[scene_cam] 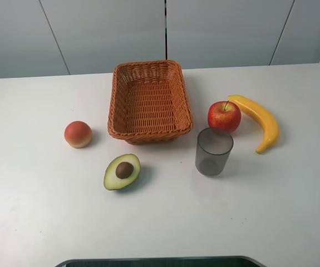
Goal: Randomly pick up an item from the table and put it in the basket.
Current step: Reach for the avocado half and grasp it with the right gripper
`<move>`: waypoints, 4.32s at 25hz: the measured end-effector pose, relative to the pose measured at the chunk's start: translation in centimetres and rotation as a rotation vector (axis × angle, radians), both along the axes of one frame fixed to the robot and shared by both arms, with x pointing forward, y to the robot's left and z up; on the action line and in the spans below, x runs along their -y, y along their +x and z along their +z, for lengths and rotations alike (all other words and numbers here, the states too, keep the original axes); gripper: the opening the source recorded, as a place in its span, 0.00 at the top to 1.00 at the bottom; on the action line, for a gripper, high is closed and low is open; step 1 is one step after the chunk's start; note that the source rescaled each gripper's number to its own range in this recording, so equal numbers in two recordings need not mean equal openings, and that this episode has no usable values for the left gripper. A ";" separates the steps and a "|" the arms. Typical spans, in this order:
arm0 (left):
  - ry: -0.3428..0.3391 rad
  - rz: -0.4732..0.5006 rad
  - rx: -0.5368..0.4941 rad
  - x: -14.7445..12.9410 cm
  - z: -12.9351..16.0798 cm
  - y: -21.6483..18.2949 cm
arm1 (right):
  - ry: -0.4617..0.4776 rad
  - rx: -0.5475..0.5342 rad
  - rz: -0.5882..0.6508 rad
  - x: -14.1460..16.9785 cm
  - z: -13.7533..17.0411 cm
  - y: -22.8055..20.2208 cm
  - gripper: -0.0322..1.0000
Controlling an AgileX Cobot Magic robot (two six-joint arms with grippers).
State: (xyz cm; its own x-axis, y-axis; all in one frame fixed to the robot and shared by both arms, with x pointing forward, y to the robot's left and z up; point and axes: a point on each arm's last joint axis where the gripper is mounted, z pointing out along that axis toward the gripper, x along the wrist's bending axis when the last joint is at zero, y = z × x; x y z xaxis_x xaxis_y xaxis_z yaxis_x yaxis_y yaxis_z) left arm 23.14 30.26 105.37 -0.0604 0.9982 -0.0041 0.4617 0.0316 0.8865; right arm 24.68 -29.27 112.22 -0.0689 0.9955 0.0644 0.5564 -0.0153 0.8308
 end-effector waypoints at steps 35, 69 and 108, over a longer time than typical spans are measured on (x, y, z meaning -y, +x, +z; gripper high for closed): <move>0.002 -0.001 0.000 0.0 0.0 0.0 | -0.228 -0.611 0.642 -13.9 -4.5 14.3 0.00; 0.003 -0.002 0.000 0.0 0.0 0.0 | -0.072 -0.875 0.351 -32.9 -18.3 18.7 0.00; 0.003 -0.002 0.000 0.0 0.0 0.0 | 0.068 -0.712 -0.140 -35.8 -25.2 20.5 0.00</move>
State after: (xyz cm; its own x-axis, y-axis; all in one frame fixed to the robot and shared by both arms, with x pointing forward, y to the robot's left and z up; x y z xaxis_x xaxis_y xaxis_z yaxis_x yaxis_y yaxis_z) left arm 23.14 30.26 105.37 -0.0587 0.9983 -0.0007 0.4619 0.0278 0.8865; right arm 45.16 6.48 86.97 0.1405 0.9842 0.1078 0.9507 -0.1645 0.2628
